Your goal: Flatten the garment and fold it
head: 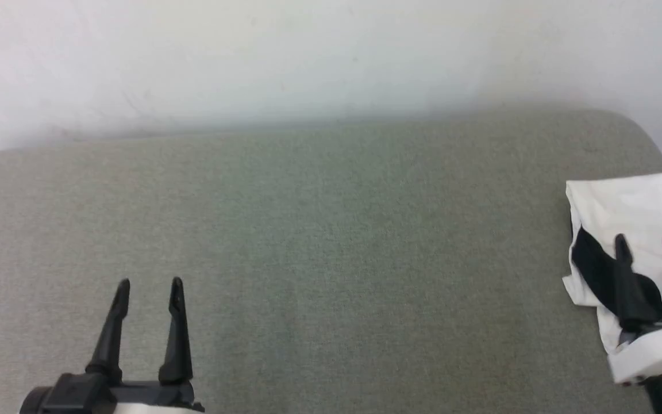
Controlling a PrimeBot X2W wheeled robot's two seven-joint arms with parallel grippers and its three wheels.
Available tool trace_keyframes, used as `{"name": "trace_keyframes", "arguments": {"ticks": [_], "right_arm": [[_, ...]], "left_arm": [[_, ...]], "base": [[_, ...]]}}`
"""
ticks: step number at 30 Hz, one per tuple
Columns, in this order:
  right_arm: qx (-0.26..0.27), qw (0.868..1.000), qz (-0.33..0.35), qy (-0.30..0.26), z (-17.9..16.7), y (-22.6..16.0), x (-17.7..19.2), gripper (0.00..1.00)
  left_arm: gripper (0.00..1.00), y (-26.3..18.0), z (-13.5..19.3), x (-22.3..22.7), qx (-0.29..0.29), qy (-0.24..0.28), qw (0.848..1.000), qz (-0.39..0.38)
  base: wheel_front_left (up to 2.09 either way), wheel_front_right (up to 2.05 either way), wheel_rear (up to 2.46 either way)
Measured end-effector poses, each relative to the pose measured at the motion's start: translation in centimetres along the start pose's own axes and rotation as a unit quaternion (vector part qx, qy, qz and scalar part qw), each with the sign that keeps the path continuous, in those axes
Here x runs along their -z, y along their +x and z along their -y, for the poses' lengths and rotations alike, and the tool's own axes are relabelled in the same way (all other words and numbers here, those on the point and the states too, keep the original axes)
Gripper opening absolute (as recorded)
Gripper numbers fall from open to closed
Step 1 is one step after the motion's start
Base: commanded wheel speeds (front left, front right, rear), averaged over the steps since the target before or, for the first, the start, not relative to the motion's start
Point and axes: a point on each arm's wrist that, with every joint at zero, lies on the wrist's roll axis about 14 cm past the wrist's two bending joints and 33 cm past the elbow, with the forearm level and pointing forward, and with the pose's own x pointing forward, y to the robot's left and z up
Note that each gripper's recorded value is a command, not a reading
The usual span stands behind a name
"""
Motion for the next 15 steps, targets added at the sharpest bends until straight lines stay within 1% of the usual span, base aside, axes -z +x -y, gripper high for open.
{"name": "trace_keyframes", "arguments": {"ticks": [3,5,7,11,15], "right_arm": [[-0.019,0.999,0.032,-0.007,-1.6,-0.6,-0.8,1.0],[-0.028,0.999,0.039,-0.01,-2.4,-1.1,-0.6,1.0],[-0.034,0.999,0.039,-0.009,-3.0,-1.9,0.0,1.0],[-0.04,0.999,0.019,-0.026,-3.2,-3.5,2.1,1.0],[-0.042,0.999,0.006,-0.025,-3.2,-4.6,3.7,1.0]], "left_arm": [[1.0,-1.0,-0.2,-0.1,-0.004,0.005,1.0,-0.002],[1.0,-1.9,0.0,0.4,-0.003,0.008,1.0,-0.012],[1.0,-2.9,0.2,1.1,-0.001,0.01,1.0,-0.025],[1.0,-4.9,0.6,2.7,0.003,0.011,0.998,-0.055],[1.0,-5.7,0.5,2.9,-0.007,0.005,0.998,-0.06]], "base": [[0.0,0.0,0.0],[0.0,0.0,0.0],[0.0,0.0,0.0],[0.0,0.0,0.0],[0.0,0.0,0.0]]}}
